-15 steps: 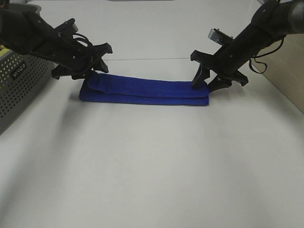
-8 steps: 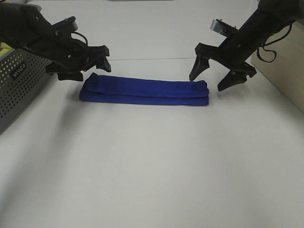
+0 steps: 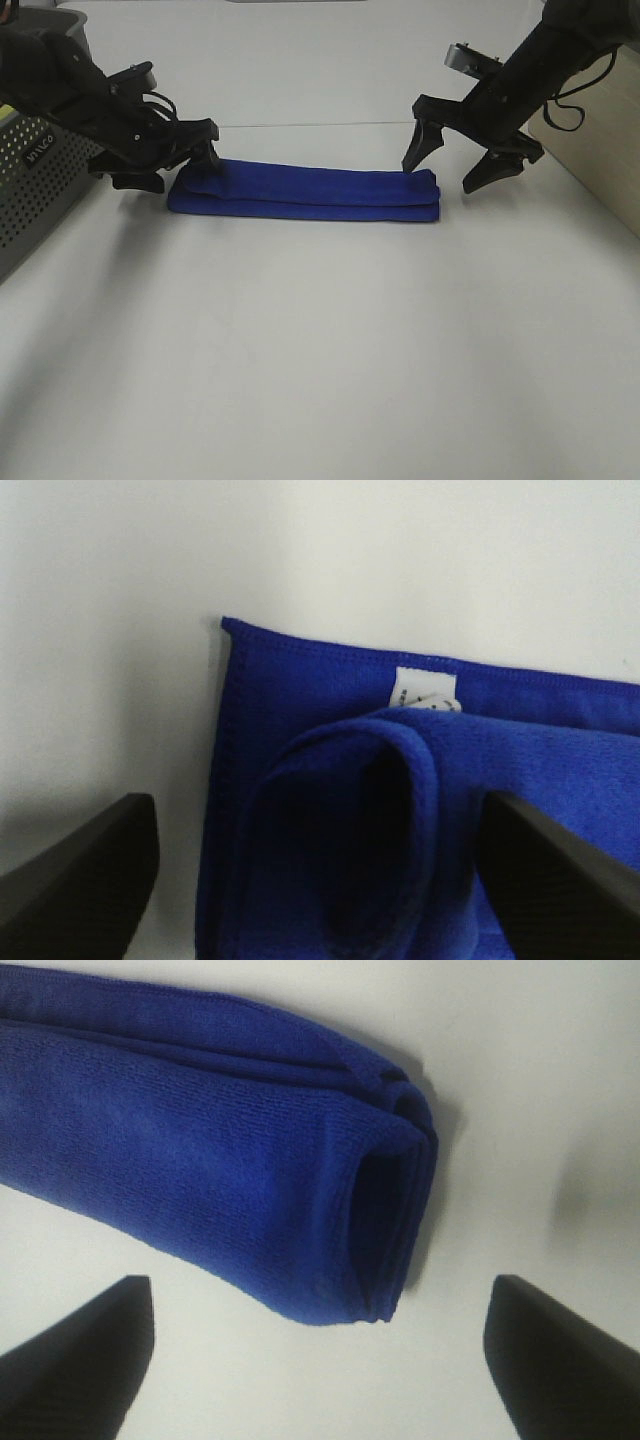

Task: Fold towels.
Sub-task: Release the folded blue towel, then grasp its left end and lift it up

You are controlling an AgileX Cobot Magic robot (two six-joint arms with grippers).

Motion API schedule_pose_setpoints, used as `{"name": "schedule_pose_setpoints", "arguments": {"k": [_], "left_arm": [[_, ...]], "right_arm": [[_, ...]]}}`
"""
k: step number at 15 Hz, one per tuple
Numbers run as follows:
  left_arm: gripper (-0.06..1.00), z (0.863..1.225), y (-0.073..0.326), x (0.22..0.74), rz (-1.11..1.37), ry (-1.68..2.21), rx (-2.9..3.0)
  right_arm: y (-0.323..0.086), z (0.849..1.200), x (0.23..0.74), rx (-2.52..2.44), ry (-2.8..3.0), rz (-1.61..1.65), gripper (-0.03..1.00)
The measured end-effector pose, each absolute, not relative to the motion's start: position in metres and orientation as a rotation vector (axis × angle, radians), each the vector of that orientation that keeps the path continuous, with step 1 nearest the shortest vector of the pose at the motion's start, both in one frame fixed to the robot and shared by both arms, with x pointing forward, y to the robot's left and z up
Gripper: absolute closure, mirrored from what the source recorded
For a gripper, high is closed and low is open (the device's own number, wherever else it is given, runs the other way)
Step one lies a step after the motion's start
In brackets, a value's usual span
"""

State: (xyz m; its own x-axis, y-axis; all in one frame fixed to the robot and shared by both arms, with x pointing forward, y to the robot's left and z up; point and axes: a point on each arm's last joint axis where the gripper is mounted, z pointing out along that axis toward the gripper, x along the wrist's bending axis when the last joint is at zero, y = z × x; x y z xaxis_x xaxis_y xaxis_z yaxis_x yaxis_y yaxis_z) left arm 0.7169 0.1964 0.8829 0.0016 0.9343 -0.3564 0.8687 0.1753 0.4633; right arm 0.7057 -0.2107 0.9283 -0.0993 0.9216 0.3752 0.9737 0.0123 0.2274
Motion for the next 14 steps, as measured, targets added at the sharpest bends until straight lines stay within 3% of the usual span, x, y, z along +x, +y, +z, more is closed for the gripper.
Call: {"name": "schedule_pose_setpoints", "arguments": {"k": [8,14], "left_arm": [[0.24,0.865,0.195,0.725,0.136,1.871,1.712],[0.7,0.858,0.191,0.725,0.084,1.878,1.674]], "right_arm": [[-0.211,0.928,0.707,-2.029,-2.148,-0.666,0.13],[-0.211,0.929,0.707,-2.033,-2.149,-0.673,0.13]]}}
